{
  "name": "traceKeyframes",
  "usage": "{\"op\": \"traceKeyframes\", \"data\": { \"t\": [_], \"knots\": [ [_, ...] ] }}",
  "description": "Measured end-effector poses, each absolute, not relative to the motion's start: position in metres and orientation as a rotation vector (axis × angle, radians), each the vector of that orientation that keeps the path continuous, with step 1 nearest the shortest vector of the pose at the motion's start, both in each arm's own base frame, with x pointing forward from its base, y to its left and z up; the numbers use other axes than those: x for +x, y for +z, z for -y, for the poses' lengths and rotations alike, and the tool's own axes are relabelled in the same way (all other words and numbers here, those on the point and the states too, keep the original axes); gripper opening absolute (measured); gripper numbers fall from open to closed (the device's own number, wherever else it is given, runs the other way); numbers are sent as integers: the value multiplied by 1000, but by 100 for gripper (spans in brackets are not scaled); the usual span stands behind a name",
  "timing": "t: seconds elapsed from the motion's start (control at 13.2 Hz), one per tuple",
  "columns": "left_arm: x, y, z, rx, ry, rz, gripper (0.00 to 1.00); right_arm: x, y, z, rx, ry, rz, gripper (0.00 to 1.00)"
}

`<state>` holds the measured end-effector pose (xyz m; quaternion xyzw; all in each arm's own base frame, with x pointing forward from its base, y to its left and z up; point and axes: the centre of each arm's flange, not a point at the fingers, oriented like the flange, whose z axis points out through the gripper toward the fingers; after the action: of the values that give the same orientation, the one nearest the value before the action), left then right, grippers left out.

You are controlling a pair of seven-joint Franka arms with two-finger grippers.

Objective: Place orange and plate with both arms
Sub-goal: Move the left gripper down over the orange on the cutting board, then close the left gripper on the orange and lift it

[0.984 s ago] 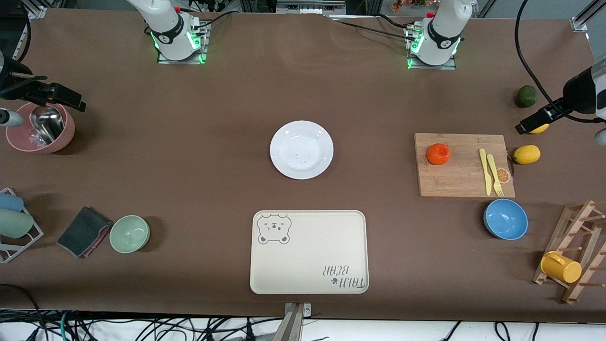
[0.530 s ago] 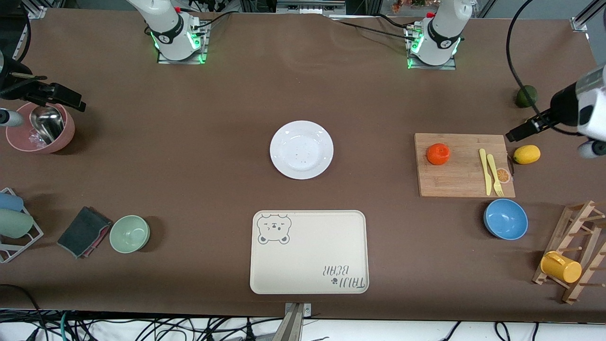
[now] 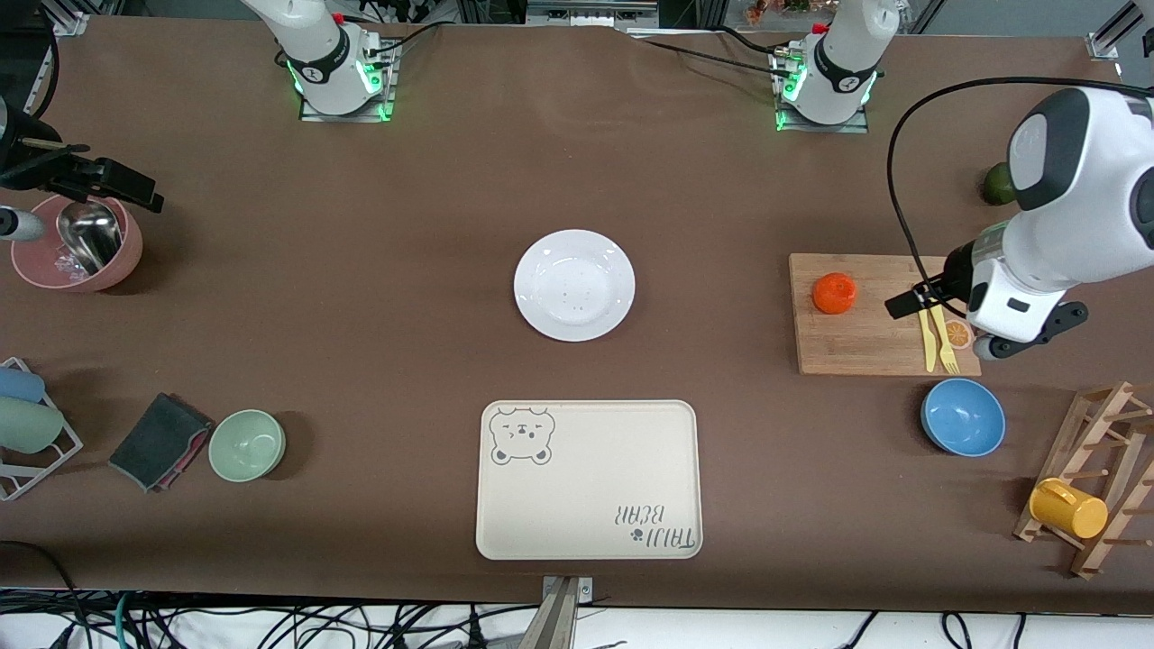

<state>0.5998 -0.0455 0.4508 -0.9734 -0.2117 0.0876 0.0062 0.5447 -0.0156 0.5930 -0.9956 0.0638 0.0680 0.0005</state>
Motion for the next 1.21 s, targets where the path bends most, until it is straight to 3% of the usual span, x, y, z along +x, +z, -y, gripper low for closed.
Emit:
{"op": "traceKeyframes", "data": {
  "t": [0.53,1.21],
  "knots": [
    [587,343,51,-3035,335,593,100,545,593,16,-3127,214,-201,100],
    [534,239,46,-3075,284,434,100,545,593,16,-3127,214,-201,100]
  ]
}}
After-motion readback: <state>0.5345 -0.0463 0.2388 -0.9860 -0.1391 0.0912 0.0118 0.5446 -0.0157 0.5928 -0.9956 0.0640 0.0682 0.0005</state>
